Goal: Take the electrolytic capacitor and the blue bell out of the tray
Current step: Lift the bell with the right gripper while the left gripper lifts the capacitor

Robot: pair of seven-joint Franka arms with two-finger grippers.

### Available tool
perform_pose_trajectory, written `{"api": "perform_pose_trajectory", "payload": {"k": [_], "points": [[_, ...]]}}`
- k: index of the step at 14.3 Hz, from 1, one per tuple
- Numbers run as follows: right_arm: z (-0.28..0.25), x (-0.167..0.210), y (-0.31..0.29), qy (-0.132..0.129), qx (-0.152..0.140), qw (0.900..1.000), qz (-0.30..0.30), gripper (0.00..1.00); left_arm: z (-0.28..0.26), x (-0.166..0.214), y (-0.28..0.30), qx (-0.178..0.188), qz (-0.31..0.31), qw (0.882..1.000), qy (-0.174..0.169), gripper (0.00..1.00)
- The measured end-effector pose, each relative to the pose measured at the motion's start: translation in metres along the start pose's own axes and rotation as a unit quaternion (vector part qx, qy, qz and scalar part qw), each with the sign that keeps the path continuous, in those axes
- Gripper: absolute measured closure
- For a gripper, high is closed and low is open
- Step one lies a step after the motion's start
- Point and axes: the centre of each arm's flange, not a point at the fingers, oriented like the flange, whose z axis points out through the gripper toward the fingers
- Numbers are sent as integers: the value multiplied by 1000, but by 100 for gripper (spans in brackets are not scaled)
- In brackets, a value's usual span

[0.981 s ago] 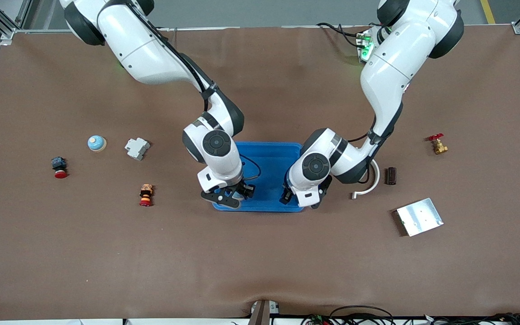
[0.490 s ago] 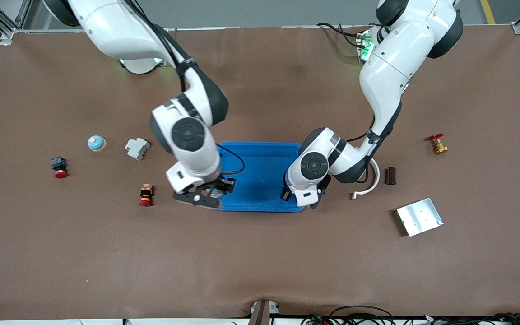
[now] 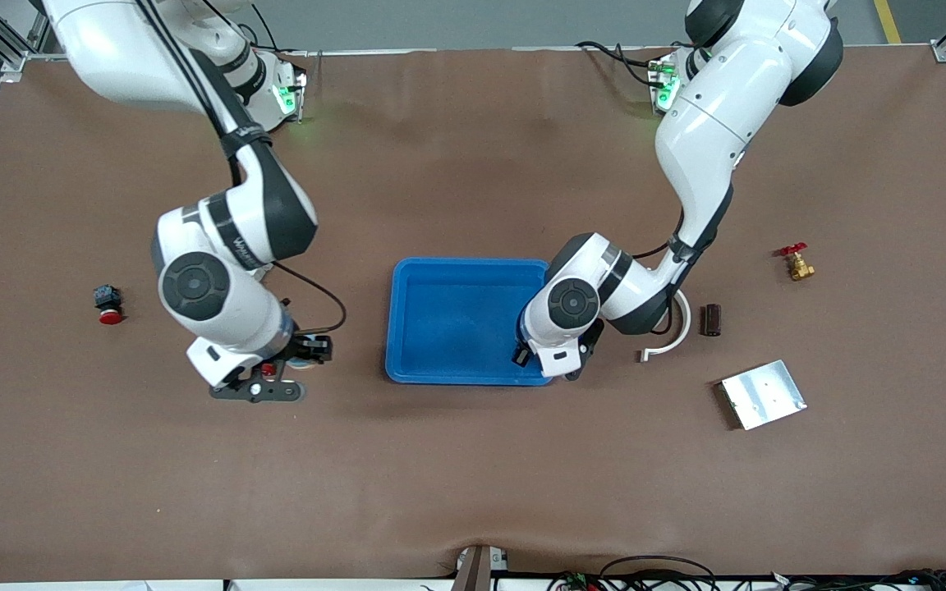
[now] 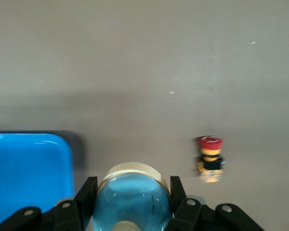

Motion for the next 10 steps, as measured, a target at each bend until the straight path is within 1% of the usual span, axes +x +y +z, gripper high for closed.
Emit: {"api": "perform_pose_trajectory", "payload": {"k": [3,6,8,10], "points": [[28,-9,70,9,6,999,-43,34,-16,4,0,5,-3,1000,5,66],[58,-23,136,4,35,997,-71,34,-45,14,2,4,-2,1000,11,66],[76,-33,174,1,53,995,-88,34,-66,28,4,-3,13,1000,13,66],[90,-43,202,-2,57,993,-100,34,-85,49,4,-10,40,999,15,66]]}}
